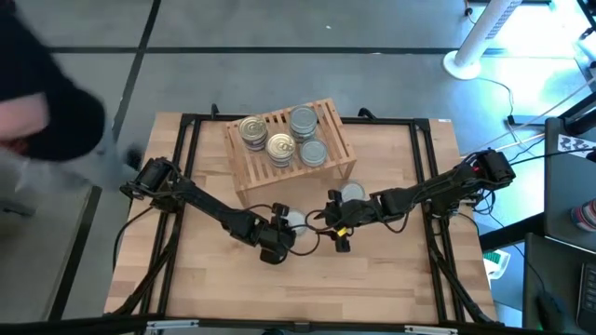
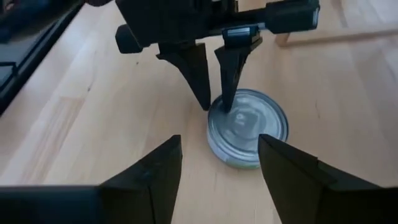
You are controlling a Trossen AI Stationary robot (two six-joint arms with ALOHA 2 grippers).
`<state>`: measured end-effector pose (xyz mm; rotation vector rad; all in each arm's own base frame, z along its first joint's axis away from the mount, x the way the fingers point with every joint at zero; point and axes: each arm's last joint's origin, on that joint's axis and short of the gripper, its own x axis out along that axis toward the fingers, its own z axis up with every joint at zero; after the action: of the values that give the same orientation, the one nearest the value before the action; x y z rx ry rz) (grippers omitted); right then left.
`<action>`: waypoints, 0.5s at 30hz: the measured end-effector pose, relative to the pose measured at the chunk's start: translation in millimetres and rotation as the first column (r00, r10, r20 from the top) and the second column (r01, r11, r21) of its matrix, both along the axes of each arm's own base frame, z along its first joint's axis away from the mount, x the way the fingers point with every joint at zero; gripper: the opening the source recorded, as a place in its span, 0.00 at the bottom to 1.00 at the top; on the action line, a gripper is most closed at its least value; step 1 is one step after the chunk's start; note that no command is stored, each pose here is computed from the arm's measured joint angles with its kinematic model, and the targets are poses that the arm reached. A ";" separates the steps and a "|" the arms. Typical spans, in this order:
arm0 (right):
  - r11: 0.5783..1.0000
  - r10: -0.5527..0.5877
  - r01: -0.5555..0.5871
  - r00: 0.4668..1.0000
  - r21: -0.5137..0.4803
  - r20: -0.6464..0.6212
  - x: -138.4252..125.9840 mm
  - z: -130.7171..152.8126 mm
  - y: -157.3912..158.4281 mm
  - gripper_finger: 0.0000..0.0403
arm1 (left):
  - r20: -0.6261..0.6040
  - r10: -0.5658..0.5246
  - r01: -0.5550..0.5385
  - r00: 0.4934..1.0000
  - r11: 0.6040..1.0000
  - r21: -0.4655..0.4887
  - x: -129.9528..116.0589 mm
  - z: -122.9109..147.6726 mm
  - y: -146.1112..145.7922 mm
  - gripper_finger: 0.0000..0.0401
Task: Stack canned seafood by type on shelf
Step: Stack the green tuna can on top of the green tuna can on the shelf
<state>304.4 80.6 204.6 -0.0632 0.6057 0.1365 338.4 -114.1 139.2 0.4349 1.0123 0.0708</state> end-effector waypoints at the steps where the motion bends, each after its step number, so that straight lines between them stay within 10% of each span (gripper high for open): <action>1: 1.000 0.005 -0.005 1.000 -0.007 0.000 0.0 0.0 0.0 0.52 | 0.000 -0.002 0.002 1.000 1.000 0.001 0.0 0.0 0.0 0.26; 15: 0.998 0.061 -0.062 0.997 -0.011 -0.046 17.7 -37.7 6.4 0.52 | -0.012 -0.034 0.034 0.999 0.999 0.015 0.2 0.0 -0.4 0.10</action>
<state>322.1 87.0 166.9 -0.0910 0.6503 0.1940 338.6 -114.5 139.2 0.4670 1.0158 0.0460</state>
